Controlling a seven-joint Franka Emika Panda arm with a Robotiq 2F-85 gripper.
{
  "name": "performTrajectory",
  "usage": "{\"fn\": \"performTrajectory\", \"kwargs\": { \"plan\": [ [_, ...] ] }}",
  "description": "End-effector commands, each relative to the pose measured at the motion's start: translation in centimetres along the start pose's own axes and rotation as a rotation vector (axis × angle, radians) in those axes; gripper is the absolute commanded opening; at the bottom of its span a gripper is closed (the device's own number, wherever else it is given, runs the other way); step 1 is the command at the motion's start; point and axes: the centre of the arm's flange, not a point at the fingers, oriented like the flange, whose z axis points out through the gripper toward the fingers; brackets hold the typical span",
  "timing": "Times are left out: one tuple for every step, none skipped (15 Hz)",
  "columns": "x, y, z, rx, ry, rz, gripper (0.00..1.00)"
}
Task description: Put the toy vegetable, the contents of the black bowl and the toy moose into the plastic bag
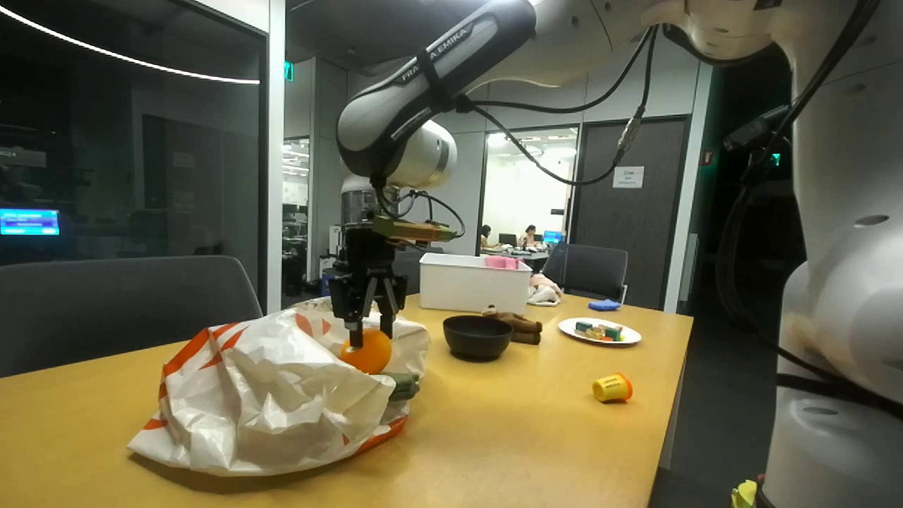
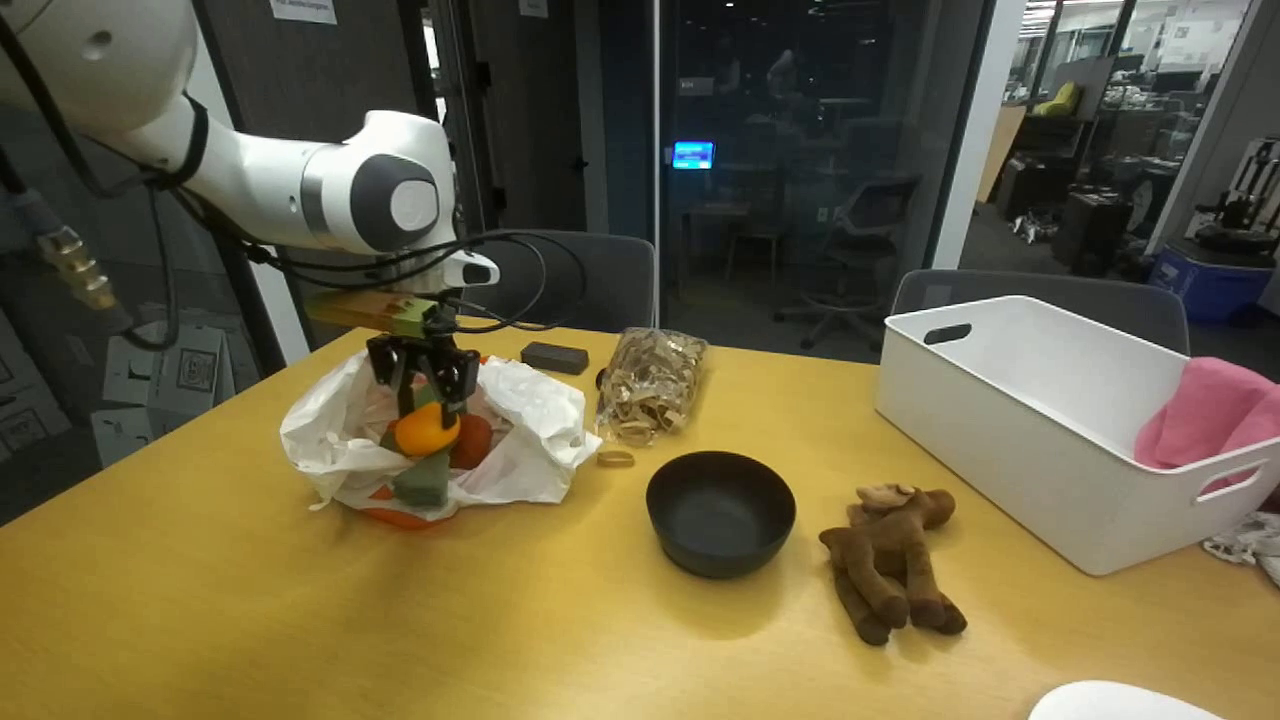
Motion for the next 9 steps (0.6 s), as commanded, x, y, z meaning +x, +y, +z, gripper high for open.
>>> {"fn": "performTrajectory", "kwargs": {
  "plan": [
    [2.0,-1.0,0.1,-0.003,0.101,-0.102,0.37],
    [2.3,-1.4,0.2,0.004,0.128,-0.120,0.37],
    [2.5,-1.9,0.2,0.008,0.156,-0.135,0.37],
    [2.6,-2.6,0.0,0.018,0.181,-0.150,0.37],
    [2.8,-3.3,-0.3,0.036,0.204,-0.165,0.37],
    [2.9,-3.7,-0.6,0.057,0.219,-0.169,0.37],
    [3.1,-4.0,-0.7,0.076,0.226,-0.167,0.37],
    [3.2,-4.0,-0.8,0.085,0.231,-0.158,0.79],
    [3.2,-3.7,-0.9,0.088,0.230,-0.139,0.88]
  ]
}}
